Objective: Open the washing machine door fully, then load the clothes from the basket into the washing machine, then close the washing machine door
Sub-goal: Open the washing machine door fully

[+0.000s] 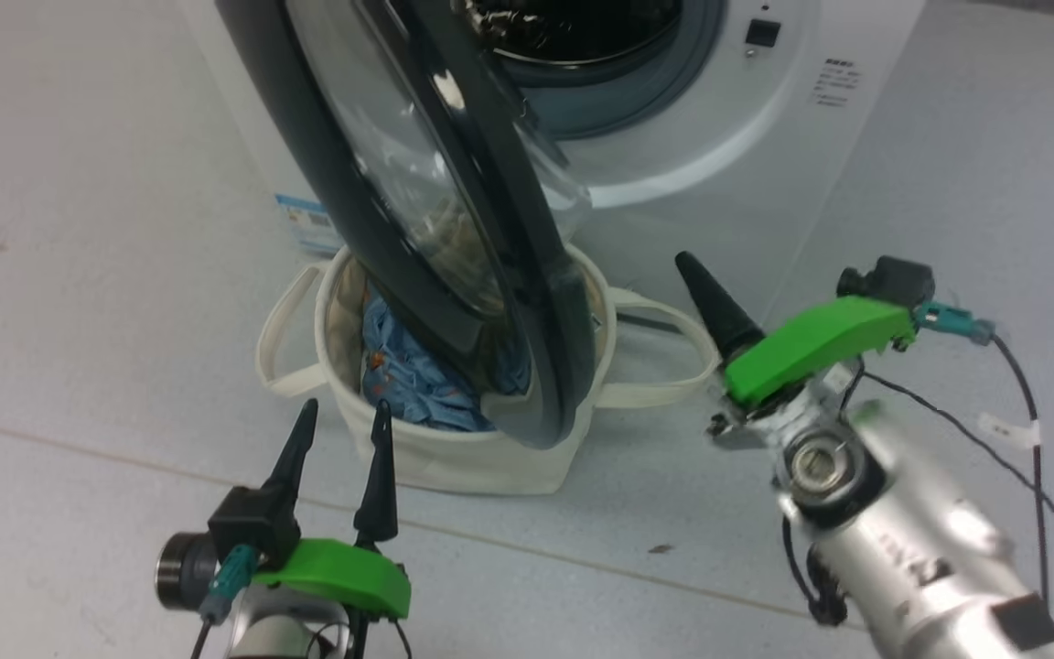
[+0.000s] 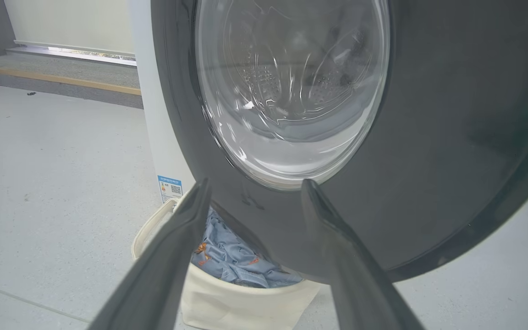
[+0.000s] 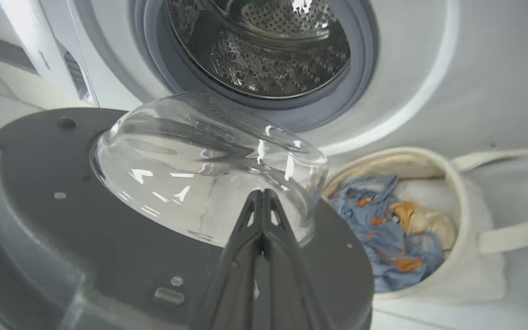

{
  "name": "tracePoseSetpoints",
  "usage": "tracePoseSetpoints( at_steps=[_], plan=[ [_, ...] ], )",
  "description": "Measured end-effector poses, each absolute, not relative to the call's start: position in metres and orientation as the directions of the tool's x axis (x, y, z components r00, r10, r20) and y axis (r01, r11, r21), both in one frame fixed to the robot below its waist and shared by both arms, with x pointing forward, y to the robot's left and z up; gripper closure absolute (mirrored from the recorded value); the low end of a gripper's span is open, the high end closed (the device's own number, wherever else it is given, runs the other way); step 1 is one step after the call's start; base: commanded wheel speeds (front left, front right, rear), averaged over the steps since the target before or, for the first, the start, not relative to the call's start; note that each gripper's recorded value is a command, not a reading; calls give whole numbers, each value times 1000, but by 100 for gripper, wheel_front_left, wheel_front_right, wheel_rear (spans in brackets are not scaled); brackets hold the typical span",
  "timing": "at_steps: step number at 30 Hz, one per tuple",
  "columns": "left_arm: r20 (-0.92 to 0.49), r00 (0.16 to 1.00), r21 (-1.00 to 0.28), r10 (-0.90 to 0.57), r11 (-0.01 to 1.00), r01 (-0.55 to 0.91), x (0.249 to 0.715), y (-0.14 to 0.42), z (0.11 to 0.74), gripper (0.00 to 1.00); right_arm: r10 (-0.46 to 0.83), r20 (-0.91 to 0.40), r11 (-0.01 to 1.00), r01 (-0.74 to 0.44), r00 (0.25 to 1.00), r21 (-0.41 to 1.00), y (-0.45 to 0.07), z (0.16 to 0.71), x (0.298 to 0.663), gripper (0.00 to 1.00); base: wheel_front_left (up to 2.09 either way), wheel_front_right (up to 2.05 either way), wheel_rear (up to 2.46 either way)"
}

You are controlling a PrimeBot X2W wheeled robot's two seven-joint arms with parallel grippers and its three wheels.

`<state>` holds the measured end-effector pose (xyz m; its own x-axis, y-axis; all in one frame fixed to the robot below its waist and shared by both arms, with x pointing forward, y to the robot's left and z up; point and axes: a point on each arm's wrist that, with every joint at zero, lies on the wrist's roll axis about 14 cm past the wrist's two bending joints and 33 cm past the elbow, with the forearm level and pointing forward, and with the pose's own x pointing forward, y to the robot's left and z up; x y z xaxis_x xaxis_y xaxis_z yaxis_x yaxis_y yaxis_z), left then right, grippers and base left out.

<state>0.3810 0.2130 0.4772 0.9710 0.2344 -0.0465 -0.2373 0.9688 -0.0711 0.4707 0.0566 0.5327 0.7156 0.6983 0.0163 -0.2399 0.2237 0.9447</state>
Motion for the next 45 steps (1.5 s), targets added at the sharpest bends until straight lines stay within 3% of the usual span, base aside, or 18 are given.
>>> tracePoseSetpoints(
  at_steps=[4,9,15,24,25,26,27,28,32,45],
  plan=[
    [-40,974,-80,224,971,-227,376,210,479,0,660,101,448,-498,744,742,53,546,451,100,0,0,0],
    [-37,980,-88,196,976,-198,367,200,479,0,629,115,617,-584,769,528,25,540,433,100,0,0,0],
    [-14,989,-92,147,985,-147,370,184,486,0,477,305,780,-557,824,284,-34,597,428,100,0,0,0],
    [-7,993,-95,121,988,-121,372,175,488,0,356,207,874,-403,911,272,-73,549,395,100,0,0,0],
    [-6,993,-94,120,988,-120,372,175,488,0,356,200,881,-399,913,255,-74,547,393,94,0,0,0],
    [-6,993,-92,119,989,-119,372,174,488,0,352,190,888,-391,916,240,-75,544,392,69,0,0,0],
    [-5,993,-89,118,989,-118,372,174,489,0,343,175,896,-377,923,235,-77,538,392,16,0,0,0],
    [-5,993,-89,117,989,-117,372,174,488,0,330,153,900,-359,931,245,-81,531,391,0,0,0,0],
    [-15,994,-87,112,990,-113,370,172,485,0,303,83,925,-314,949,215,-92,508,386,0,0,0,0],
    [-12,995,-81,101,991,-102,371,171,485,0,284,123,933,-303,951,192,-97,521,388,0,0,0,0]
  ],
)
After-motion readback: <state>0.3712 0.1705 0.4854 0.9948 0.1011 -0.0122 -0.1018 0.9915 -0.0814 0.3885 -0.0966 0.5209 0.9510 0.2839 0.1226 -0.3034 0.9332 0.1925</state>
